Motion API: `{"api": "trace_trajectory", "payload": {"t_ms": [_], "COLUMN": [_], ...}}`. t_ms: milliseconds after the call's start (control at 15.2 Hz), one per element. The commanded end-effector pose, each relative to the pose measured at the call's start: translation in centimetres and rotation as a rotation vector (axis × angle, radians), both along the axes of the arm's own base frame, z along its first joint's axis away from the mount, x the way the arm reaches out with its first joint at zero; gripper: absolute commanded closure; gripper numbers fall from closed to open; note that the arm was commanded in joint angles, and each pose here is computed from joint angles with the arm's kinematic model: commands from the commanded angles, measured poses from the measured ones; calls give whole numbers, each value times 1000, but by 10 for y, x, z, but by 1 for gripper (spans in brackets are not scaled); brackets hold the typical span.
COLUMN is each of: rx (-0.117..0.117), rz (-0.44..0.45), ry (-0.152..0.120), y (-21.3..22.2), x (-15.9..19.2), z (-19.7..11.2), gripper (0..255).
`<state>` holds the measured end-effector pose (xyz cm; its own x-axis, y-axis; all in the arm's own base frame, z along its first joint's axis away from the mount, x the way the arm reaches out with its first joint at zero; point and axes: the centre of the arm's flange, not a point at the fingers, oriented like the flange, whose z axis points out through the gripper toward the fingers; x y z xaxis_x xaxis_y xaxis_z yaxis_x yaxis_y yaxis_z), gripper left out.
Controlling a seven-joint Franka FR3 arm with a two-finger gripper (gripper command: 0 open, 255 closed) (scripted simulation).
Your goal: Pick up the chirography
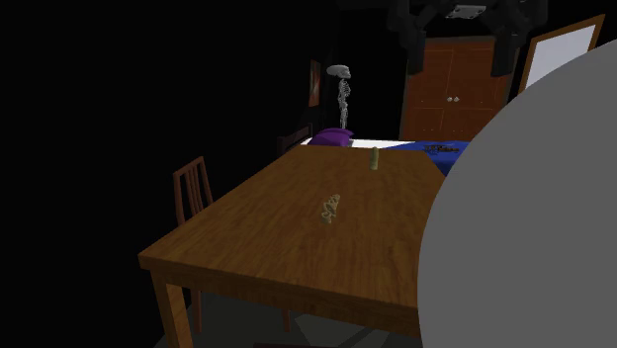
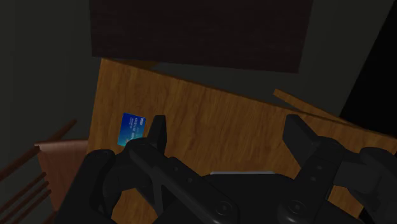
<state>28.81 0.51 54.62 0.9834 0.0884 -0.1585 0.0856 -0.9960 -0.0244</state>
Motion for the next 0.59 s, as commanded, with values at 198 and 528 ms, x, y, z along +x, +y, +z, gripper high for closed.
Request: {"api": "trace_trajectory", "payload": {"t_ms": [198, 528], "rx": [1, 2], "rz": [-11, -28], "ry": [-8, -21], "y": [10, 27], "x": [28, 75], "z": [-24, -64], "gripper": [0, 0]}}
